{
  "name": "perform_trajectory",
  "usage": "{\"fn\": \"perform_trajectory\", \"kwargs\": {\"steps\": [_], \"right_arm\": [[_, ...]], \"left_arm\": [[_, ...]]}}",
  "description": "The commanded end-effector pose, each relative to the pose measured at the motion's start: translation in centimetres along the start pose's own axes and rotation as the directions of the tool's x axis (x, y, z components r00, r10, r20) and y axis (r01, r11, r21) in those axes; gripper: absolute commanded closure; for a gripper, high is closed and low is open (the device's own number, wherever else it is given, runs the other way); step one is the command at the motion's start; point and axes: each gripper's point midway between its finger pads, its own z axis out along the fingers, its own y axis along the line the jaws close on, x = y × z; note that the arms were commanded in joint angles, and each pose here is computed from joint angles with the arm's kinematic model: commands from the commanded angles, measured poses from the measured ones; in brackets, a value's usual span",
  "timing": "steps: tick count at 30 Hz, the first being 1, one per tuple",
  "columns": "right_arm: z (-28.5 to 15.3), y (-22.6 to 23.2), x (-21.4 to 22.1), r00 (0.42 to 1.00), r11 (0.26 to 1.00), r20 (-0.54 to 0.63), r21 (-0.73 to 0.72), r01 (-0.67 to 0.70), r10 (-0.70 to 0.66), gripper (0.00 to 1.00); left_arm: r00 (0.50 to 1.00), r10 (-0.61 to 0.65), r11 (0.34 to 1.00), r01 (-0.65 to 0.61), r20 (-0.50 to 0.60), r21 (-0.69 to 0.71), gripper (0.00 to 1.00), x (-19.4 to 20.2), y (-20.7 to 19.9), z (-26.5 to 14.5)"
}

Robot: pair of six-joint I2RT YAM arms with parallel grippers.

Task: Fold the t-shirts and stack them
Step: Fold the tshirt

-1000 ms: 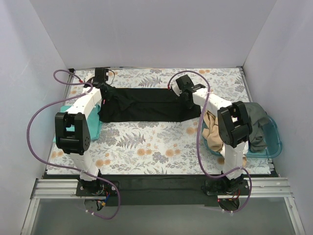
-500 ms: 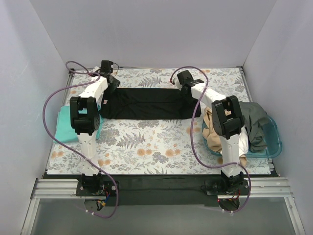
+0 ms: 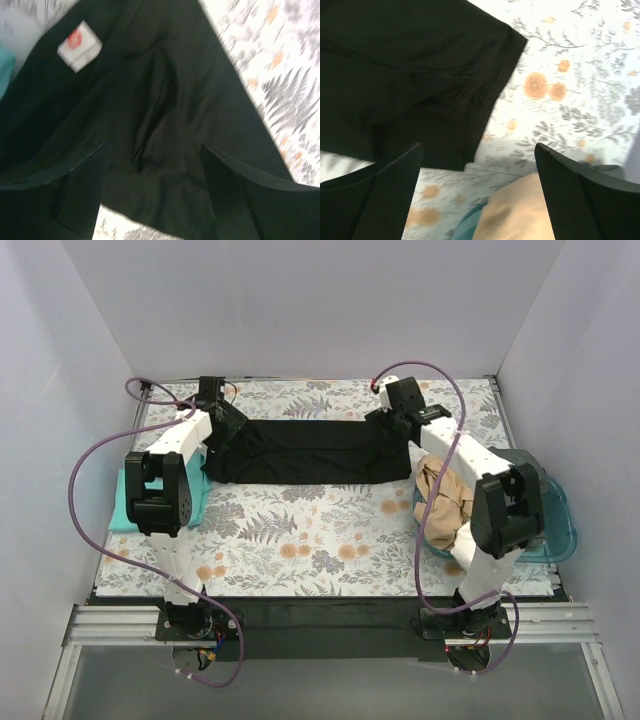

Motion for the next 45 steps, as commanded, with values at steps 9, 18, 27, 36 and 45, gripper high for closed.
{"fn": "perform_trajectory", "kwargs": {"steps": [9,18,27,36,45], "right_arm": [[-7.9,7.7,1.9,0.931,0.877,0.179,-0.430,-0.216,0.317,0.02],[-10.3,6.8,3.4,0.915,0.890,0.236,-0.402,-0.216,0.328,0.02],[-9.6,5.3,4.6,0.921,0.923,0.235,-0.309,-0.231,0.310,0.02],[-9.8,4.2,4.4,0.922,0.941,0.259,-0.255,-0.224,0.289,0.02],[-8.8,3.6,3.8,0.928,0.949,0.251,-0.225,-0.220,0.275,0.02]], "left_arm": [[0.997,0.028,0.996,-0.022,-0.066,0.087,0.27,3.1,-1.2,0.2],[0.996,0.032,0.988,-0.020,-0.078,0.152,0.25,3.2,-3.8,3.0],[0.998,0.024,0.980,-0.012,-0.058,0.200,0.25,2.7,-6.3,2.8],[0.994,0.056,0.963,-0.030,-0.090,0.268,0.24,2.8,-9.4,5.3],[0.989,0.141,0.920,-0.111,-0.052,0.375,0.15,2.7,-14.0,4.6]]}}
